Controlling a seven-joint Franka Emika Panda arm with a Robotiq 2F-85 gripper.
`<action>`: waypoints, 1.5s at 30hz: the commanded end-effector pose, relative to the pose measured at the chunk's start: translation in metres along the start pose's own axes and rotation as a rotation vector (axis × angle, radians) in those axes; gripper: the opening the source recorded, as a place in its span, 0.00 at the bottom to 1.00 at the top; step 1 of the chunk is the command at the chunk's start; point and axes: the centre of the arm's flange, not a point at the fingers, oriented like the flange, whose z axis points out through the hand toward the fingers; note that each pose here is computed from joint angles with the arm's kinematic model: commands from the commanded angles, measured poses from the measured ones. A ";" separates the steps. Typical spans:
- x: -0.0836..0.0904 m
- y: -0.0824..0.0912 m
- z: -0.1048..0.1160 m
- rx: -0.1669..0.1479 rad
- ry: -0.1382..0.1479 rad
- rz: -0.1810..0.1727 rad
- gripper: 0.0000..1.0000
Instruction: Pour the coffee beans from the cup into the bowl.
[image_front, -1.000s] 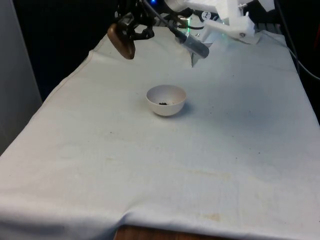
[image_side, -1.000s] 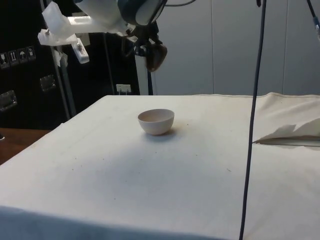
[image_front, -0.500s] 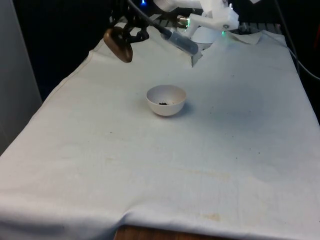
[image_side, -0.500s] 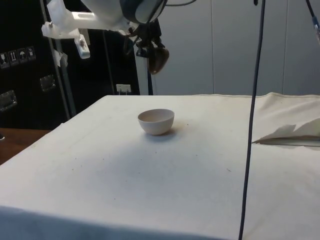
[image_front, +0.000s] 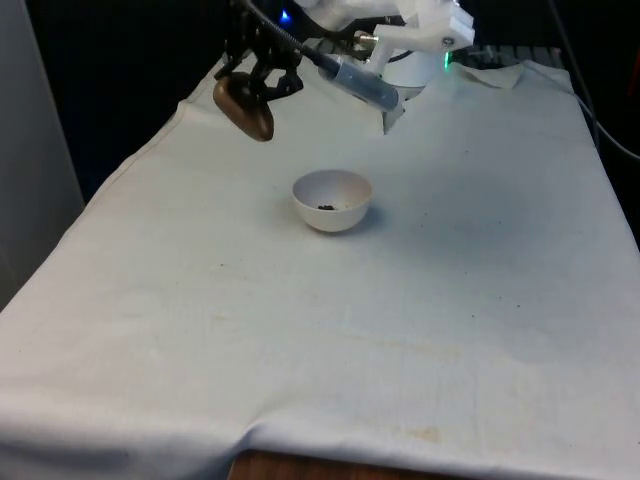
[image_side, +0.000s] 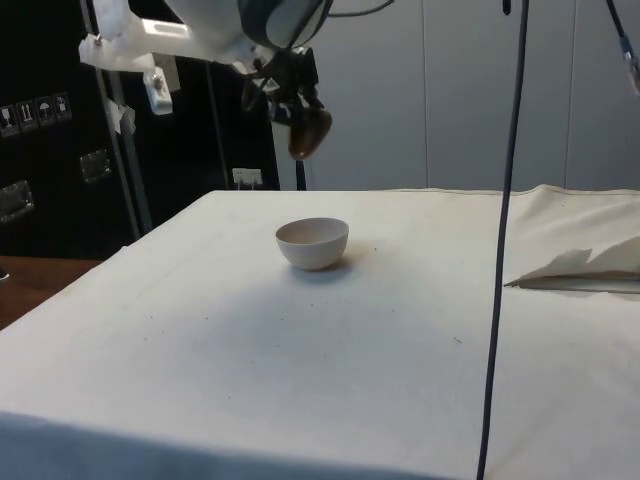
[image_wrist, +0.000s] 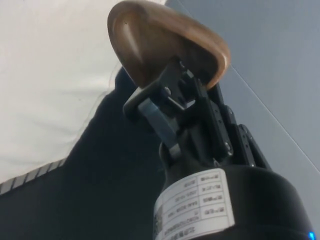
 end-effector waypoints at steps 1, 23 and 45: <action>0.003 -0.006 0.000 0.024 -0.006 -0.010 0.04; 0.017 -0.049 -0.008 0.144 -0.012 -0.043 0.04; 0.020 -0.065 -0.009 0.260 -0.010 -0.084 0.04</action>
